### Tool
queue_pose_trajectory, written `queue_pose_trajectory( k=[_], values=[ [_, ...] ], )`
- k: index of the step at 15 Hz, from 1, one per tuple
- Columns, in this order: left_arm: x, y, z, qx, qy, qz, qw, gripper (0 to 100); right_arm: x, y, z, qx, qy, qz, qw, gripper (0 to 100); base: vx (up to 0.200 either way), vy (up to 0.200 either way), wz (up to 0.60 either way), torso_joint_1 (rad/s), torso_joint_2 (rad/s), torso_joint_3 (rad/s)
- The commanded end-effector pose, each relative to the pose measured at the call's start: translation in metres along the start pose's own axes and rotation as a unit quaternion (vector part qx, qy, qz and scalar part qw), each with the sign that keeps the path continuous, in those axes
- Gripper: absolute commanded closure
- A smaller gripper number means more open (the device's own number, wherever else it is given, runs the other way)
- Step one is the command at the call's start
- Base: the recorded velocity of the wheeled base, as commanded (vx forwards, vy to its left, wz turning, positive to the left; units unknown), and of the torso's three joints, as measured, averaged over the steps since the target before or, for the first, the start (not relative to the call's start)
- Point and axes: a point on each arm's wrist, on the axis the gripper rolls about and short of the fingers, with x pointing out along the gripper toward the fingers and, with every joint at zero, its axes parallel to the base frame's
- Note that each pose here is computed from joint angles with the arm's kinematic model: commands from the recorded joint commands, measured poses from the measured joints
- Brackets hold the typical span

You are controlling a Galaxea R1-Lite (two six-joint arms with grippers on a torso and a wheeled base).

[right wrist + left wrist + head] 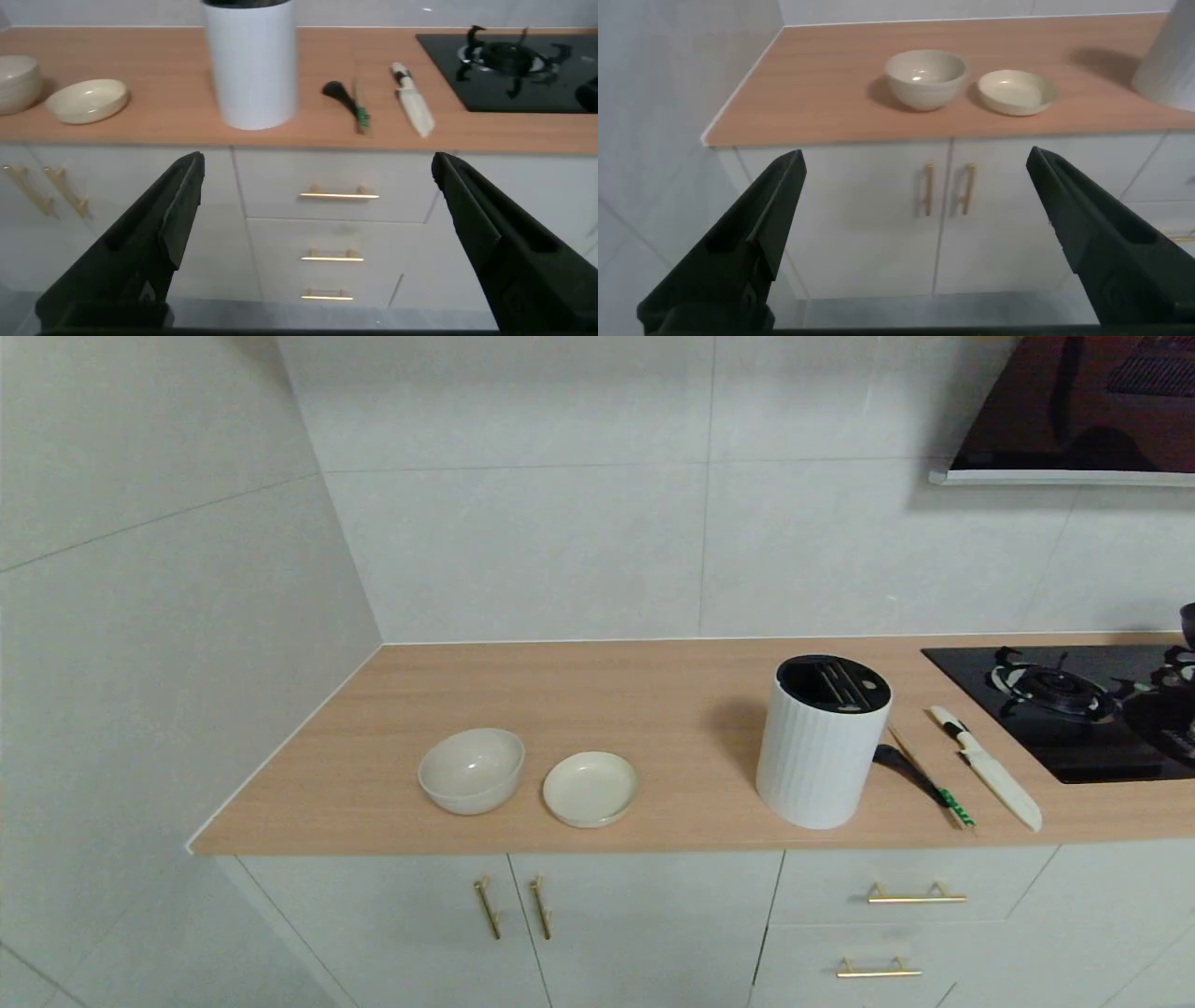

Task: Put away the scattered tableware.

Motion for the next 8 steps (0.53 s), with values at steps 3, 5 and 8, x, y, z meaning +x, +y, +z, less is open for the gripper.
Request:
queue_pose_trajectory(
  k=[3,5,8],
  values=[
    [0.0,0.0,0.0,0.0,0.0,0.0,1.0,0,0.0001,0.0,0.0,0.0,0.001,0.0,1.0,0,0.0,0.2,0.0,0.001,0.0,0.001],
    [0.0,0.0,0.0,0.0,0.0,0.0,1.0,0,0.0001,0.0,0.0,0.0,0.001,0.0,1.0,0,0.0,0.2,0.0,0.0,0.0,-0.005],
    [0.0,0.0,0.0,0.0,0.0,0.0,1.0,0,0.0001,0.0,0.0,0.0,0.001,0.0,1.0,0,0.0,0.2,0.0,0.002,0.0,0.003]
  ],
)
